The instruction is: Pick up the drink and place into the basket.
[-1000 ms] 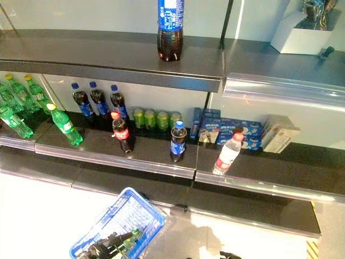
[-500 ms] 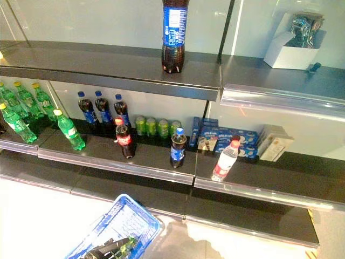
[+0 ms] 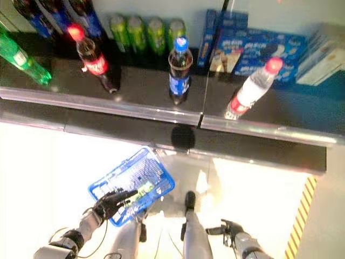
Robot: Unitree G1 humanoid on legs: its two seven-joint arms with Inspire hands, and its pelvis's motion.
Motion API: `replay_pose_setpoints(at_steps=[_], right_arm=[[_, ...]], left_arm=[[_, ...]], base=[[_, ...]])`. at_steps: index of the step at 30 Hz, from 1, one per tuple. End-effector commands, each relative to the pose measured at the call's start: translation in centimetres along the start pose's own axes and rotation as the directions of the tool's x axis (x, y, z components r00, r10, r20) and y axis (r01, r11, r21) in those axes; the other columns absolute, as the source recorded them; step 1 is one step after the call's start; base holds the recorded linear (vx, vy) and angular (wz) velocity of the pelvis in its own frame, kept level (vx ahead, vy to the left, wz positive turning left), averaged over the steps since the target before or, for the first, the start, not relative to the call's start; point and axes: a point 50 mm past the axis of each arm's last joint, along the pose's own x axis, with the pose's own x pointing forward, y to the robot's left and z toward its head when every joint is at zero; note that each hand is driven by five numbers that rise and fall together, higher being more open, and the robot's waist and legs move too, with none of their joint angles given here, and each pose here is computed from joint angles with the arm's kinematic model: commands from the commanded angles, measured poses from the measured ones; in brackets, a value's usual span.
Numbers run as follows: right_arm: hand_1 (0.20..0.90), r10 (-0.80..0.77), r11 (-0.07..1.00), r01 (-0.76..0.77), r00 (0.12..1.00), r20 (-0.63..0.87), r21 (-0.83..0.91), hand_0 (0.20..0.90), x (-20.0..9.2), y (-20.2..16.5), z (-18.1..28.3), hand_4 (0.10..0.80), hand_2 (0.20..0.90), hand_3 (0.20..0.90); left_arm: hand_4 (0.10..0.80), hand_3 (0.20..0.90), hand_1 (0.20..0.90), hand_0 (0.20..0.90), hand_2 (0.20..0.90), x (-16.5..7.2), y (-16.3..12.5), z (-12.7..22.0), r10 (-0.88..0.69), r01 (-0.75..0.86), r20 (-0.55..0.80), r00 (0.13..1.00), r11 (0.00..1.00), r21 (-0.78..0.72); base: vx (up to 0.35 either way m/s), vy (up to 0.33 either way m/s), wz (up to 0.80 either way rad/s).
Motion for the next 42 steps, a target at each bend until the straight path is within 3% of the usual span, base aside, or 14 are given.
replay_pose_setpoints(at_steps=[1, 5, 9, 12, 15, 18, 19, 20, 22, 25, 33, 42], right_arm=[[0.900, -0.022, 1.000, 0.020, 0.995, 0.100, 0.014, 0.900, -0.3, -0.7, 0.3, 0.800, 0.900, 0.900], [0.900, 0.008, 1.000, -0.016, 0.949, 0.314, 0.022, 0.900, -0.6, -0.3, 4.0, 0.800, 0.900, 0.900], [0.900, 0.083, 0.996, -0.088, 0.813, 0.577, -0.020, 0.900, -2.6, 1.7, 10.0, 0.800, 0.900, 0.900], [0.900, 0.154, 0.988, -0.107, 0.656, 0.739, -0.111, 0.900, -5.5, 3.4, 13.3, 0.800, 0.900, 0.900], [0.900, 0.242, 0.970, -0.079, 0.433, 0.869, -0.231, 0.900, -9.6, 4.2, 16.3, 0.800, 0.900, 0.900], [0.900, 0.282, 0.959, -0.059, 0.302, 0.911, -0.278, 0.900, -12.2, 4.1, 18.0, 0.800, 0.900, 0.900], [0.900, 0.299, 0.954, -0.045, 0.217, 0.929, -0.297, 0.900, -14.0, 4.1, 19.2, 0.800, 0.900, 0.900], [0.900, 0.301, 0.953, -0.044, 0.207, 0.931, -0.299, 0.900, -14.1, 4.0, 19.3, 0.800, 0.900, 0.900], [0.900, 0.326, 0.945, -0.014, 0.084, 0.942, -0.326, 0.900, -16.7, 3.9, 20.6, 0.800, 0.900, 0.900], [0.900, 0.331, 0.943, 0.009, -0.020, 0.943, -0.331, 0.900, -18.9, 3.5, 21.3, 0.800, 0.900, 0.900], [0.900, 0.256, 0.965, -0.016, -0.184, 0.949, -0.263, 0.900, -22.3, 2.0, 22.0, 0.800, 0.900, 0.900], [0.900, 0.177, 0.982, -0.020, -0.271, 0.946, -0.189, 0.900, -24.0, 0.8, 22.1, 0.800, 0.900, 0.900]], left_arm=[[0.100, 0.200, 0.300, 0.300, 0.300, -1.6, 3.6, -2.3, 0.088, -0.089, -0.059, 0.994, 0.996, -0.010], [0.100, 0.200, 0.300, 0.300, 0.300, -1.7, 3.7, -2.1, 0.096, -0.097, -0.050, 0.994, 0.995, -0.018], [0.100, 0.200, 0.300, 0.300, 0.300, -2.1, 4.4, -2.4, 0.114, -0.115, -0.052, 0.992, 0.993, -0.016], [0.100, 0.200, 0.300, 0.300, 0.300, -2.9, 5.5, -3.5, 0.137, -0.139, -0.064, 0.988, 0.990, -0.024], [0.100, 0.200, 0.300, 0.300, 0.300, -3.8, 6.7, -4.9, 0.162, -0.165, -0.079, 0.984, 0.986, -0.037], [0.100, 0.200, 0.300, 0.300, 0.300, -4.1, 7.1, -5.5, 0.173, -0.178, -0.086, 0.981, 0.983, -0.051], [0.100, 0.200, 0.300, 0.300, 0.300, -4.3, 7.1, -5.9, 0.171, -0.178, -0.086, 0.982, 0.981, -0.073], [0.100, 0.200, 0.300, 0.300, 0.300, -4.3, 7.1, -5.9, 0.170, -0.177, -0.086, 0.982, 0.981, -0.075], [0.100, 0.200, 0.300, 0.300, 0.300, -4.6, 7.4, -6.5, 0.177, -0.186, -0.080, 0.981, 0.974, -0.132], [0.100, 0.200, 0.300, 0.300, 0.300, -5.0, 7.8, -7.3, 0.189, -0.201, -0.082, 0.979, 0.962, -0.186], [0.100, 0.200, 0.300, 0.300, 0.300, -5.9, 8.5, -9.0, 0.206, -0.226, -0.112, 0.972, 0.949, -0.219], [0.100, 0.200, 0.300, 0.300, 0.300, -6.5, 8.8, -9.7, 0.214, -0.238, -0.134, 0.968, 0.948, -0.209]], base=[[-0.038, -0.009, 0.08], [-0.038, -0.023, 0.13], [0.017, -0.040, 0.15], [0.086, -0.041, 0.09], [0.075, -0.020, 0.01], [0.051, 0.018, 0.03], [0.000, 0.000, 0.00], [0.036, 0.054, 0.01], [0.032, 0.064, -0.01], [0.047, 0.063, -0.04], [0.071, 0.044, 0.02], [0.073, 0.010, 0.04]])
